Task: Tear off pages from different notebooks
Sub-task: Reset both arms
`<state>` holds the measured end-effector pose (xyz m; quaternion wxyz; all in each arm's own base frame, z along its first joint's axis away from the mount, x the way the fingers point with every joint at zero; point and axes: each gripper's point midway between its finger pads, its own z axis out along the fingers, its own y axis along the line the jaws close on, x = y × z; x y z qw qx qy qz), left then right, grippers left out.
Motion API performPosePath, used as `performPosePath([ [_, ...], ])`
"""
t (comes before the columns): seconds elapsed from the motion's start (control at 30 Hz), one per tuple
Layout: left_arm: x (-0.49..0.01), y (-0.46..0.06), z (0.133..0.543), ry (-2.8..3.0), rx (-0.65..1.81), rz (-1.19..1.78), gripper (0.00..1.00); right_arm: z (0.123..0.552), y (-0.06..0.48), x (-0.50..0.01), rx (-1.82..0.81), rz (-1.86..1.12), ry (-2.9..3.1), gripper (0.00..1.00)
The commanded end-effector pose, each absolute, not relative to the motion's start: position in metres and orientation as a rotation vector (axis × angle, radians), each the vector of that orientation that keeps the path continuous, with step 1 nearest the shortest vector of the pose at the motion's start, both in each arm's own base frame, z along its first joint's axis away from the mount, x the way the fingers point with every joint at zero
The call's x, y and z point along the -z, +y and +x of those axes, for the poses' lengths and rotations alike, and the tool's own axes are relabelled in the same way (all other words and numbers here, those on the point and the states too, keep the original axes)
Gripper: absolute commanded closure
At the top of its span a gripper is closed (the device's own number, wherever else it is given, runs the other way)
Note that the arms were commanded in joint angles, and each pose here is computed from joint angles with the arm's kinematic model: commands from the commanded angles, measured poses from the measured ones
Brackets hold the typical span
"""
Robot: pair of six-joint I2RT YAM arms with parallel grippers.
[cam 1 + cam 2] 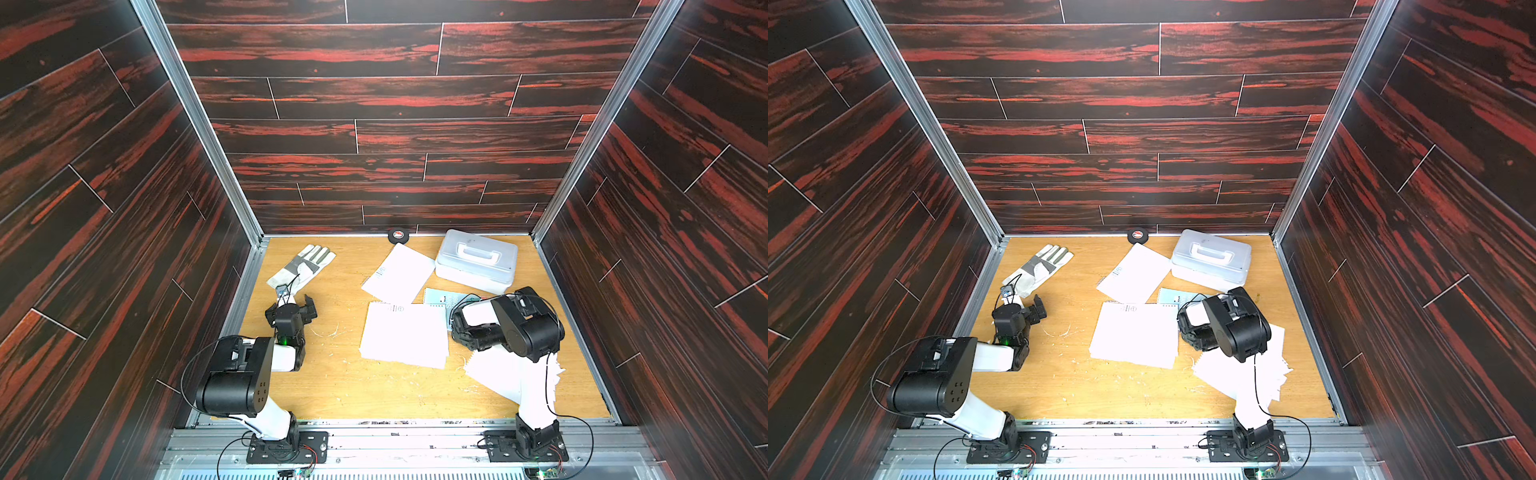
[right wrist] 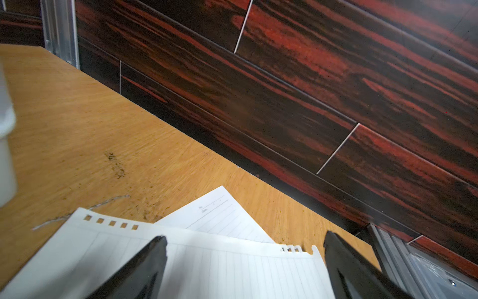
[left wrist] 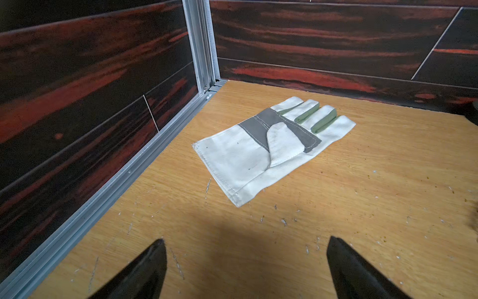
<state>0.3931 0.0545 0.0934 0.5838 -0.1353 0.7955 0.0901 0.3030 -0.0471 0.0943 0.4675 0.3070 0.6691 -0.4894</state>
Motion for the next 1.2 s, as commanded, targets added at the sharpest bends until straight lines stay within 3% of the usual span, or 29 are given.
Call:
performPosePath([
  [0.0, -0.1013, 0.0560, 0.3973, 1.837, -0.212, -0.311, 0.00, 0.3356, -0.0337, -0.1219, 0.942, 0.709, 1.412, 0.02],
  [1.17, -0.1013, 0.0552, 0.3969, 1.835, -0.212, -0.305, 0.00, 0.3361, -0.0368, -0.1229, 0.948, 0.719, 1.408, 0.01],
])
